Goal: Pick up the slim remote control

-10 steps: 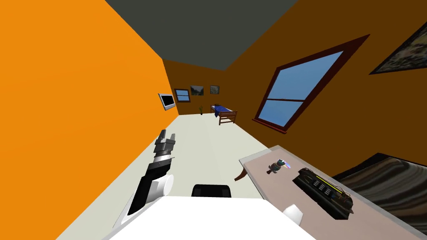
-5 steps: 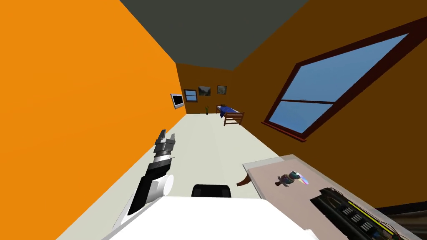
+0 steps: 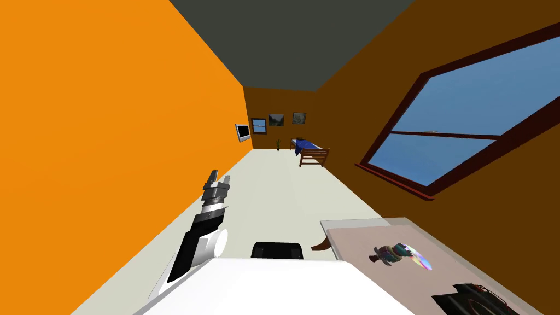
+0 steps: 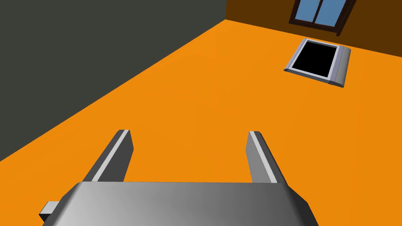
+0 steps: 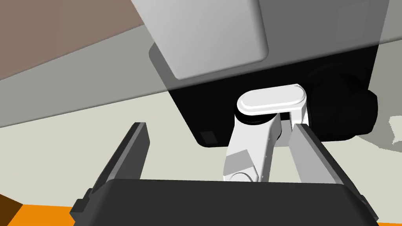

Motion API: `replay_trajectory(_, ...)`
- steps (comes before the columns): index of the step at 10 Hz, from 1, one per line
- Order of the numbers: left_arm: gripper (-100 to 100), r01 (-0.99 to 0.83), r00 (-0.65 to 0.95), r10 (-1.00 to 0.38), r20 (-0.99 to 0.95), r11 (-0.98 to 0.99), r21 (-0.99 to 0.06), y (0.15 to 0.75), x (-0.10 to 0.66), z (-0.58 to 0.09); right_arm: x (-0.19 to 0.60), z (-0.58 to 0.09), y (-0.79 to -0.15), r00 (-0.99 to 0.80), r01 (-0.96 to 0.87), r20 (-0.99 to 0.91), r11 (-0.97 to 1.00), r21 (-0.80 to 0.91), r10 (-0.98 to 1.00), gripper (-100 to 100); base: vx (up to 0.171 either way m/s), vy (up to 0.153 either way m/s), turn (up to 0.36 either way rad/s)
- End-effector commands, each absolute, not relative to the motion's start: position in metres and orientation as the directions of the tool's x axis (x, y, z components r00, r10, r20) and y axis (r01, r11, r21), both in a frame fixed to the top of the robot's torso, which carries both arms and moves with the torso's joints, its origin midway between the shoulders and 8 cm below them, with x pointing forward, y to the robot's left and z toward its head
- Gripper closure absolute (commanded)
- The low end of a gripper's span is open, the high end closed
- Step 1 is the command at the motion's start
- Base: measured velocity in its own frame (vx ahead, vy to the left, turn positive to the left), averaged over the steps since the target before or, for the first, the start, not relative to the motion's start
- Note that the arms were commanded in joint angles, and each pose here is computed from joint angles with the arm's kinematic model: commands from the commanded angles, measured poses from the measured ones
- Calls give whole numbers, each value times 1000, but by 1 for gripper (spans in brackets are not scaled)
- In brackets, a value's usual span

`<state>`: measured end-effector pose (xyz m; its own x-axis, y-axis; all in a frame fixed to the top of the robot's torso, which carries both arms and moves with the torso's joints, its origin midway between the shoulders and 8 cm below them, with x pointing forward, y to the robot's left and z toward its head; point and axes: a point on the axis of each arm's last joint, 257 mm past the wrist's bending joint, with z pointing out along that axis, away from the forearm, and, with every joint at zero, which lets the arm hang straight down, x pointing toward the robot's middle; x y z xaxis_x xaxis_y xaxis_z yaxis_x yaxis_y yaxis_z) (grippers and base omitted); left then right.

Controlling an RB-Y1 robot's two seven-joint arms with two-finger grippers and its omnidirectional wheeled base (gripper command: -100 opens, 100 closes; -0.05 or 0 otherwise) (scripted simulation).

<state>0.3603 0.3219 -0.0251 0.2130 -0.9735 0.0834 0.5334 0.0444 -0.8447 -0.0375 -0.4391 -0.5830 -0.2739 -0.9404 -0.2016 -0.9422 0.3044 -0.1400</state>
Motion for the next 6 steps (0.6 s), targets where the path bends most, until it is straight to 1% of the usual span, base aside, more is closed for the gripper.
replay_trajectory(1,0,533,213,-973,83,44,-845,322,360,-25,-41,-586,-442,-269,-946,-193,297,-133,-944,-100,-2,-13,6)
replay_trajectory(2,0,533,213,-973,83,44,-845,322,360,-25,-56,-587,-457,-245,-958,-149,262,-113,-958,-100,-1,-38,216)
replay_trajectory(3,0,534,213,-974,83,44,-845,322,360,-25,-68,-587,-469,-219,-968,-113,230,-95,-969,-100,-16,-94,309)
replay_trajectory(4,0,534,213,-974,83,44,-845,322,360,-25,-69,-587,-470,-221,-968,-112,231,-93,-969,-100,-15,-92,118)
replay_trajectory(5,0,533,213,-973,83,45,-845,322,360,-25,-70,-587,-470,-221,-968,-111,232,-93,-969,-100,-6,-41,-21)
replay_trajectory(6,0,533,213,-973,83,44,-845,322,360,-25,-81,-587,-482,-200,-976,-78,205,-74,-977,-100,-5,-31,175)
